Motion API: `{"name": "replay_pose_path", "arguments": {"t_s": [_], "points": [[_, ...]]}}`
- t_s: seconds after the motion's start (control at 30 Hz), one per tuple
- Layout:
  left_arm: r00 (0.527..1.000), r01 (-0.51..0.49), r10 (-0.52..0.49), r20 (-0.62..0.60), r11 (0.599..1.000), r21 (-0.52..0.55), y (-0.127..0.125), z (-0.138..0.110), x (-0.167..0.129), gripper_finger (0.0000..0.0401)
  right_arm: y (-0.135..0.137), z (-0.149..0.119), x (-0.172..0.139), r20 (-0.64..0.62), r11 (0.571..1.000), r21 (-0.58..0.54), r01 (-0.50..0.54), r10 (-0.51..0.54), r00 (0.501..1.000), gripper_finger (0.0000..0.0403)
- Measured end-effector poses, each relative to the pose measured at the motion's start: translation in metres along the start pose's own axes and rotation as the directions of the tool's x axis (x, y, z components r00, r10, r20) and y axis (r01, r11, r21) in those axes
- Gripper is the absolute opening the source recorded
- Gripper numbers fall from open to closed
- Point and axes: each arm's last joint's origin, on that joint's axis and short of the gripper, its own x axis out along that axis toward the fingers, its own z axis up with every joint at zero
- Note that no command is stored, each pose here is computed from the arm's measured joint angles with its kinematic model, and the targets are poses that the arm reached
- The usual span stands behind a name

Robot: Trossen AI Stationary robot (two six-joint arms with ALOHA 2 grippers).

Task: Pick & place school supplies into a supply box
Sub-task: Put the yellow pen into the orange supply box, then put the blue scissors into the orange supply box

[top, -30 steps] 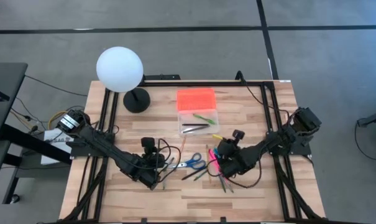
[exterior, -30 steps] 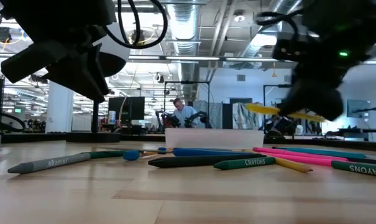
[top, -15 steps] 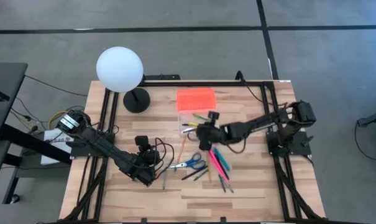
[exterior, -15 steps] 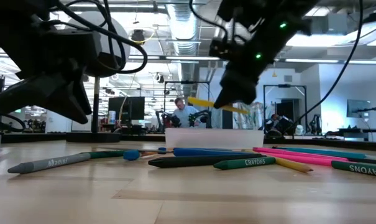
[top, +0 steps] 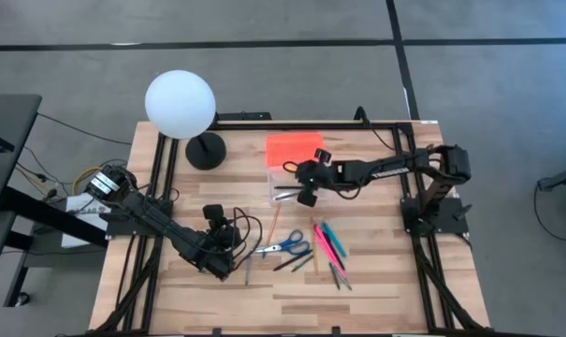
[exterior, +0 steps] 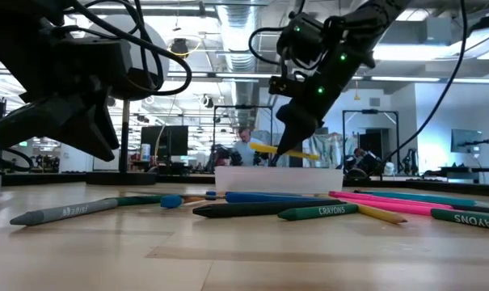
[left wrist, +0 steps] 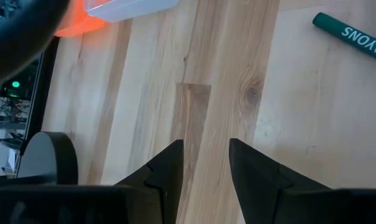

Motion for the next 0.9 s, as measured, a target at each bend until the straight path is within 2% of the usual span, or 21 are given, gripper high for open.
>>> {"name": "replay_pose_path", "arguments": {"t_s": [0.13,0.37,0.5,0.6,0.7,0.8,0.9], "points": [[1.000,0.006,-0.006,0.007,1.000,-0.009,-0.001,0.001,0.000,0.0123,-0.004,-0.001,0.002,-0.010,0.999,0.046,-0.002,0.002,1.000,0.0056],[0.999,0.046,-0.046,0.014,0.998,-0.031,-0.003,0.004,0.000,0.0123,-0.005,-0.003,0.002,-0.026,0.999,0.037,0.001,0.000,1.000,0.0088],[0.997,0.080,-0.080,0.005,0.996,-0.041,-0.005,0.004,0.000,0.0123,-0.001,0.001,0.000,0.011,0.999,0.032,0.022,-0.023,1.000,0.0109],[0.993,0.119,-0.118,0.024,0.989,-0.083,-0.007,0.009,0.001,0.0123,0.011,0.008,-0.008,0.079,0.999,-0.007,0.053,-0.052,0.996,0.0119],[0.981,0.195,-0.192,0.038,0.969,-0.150,-0.008,0.017,0.005,0.0123,0.026,0.009,-0.015,0.112,0.998,-0.053,0.043,-0.036,0.993,0.0122],[0.956,0.293,-0.290,0.041,0.942,-0.162,-0.010,0.024,0.007,0.0123,0.039,0.009,-0.022,0.128,0.996,-0.079,0.044,-0.034,0.991,0.0120],[0.938,0.347,-0.339,0.075,0.924,-0.163,-0.012,0.029,0.007,0.0123,0.052,0.006,-0.029,0.130,0.990,-0.116,0.084,-0.069,0.989,0.0116]]}}
